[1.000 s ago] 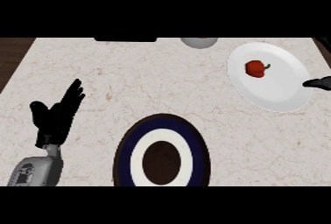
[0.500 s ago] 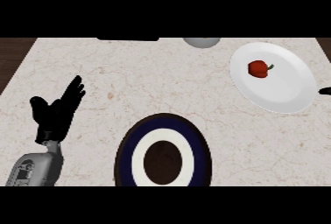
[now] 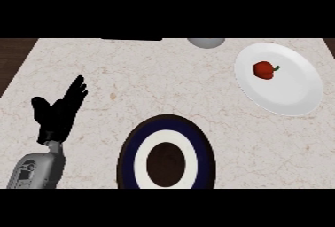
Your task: Pick the bell pepper from the plate and place it in the plate
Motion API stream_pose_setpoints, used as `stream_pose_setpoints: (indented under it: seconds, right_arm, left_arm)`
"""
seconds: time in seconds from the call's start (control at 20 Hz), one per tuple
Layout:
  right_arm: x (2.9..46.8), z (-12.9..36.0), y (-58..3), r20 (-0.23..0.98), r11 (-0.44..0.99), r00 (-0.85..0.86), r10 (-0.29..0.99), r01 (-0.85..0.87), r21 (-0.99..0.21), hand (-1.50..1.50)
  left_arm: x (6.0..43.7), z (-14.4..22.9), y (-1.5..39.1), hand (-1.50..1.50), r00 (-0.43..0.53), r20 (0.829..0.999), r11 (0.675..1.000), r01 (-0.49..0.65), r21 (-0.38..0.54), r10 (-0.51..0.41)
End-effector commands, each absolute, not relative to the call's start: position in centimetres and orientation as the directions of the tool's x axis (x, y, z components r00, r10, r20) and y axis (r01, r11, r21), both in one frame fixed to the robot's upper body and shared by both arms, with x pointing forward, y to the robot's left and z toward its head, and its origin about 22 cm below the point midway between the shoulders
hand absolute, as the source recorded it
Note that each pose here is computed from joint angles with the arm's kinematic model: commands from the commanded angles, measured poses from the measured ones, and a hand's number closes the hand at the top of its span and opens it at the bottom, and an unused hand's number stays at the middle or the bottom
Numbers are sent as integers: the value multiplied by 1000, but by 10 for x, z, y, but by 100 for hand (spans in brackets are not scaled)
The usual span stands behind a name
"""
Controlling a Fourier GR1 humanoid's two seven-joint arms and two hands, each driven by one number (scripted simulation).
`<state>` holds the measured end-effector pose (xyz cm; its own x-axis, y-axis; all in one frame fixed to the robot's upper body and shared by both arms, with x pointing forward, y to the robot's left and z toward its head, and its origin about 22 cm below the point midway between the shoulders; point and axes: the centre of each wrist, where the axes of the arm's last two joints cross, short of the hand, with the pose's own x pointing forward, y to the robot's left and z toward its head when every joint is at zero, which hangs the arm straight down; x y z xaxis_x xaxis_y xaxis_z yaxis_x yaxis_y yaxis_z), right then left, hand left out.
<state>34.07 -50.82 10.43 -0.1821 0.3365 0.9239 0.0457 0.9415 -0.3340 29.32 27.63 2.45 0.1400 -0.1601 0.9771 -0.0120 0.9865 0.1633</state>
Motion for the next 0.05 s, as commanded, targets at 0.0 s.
stream_pose_setpoints:
  seconds: [0.0]
  right_arm:
    - [323,104,-526,923,946,-214,319,15,-324,-150]
  left_arm:
    - [293,32,270,0,123,980,987,5,158,-157]
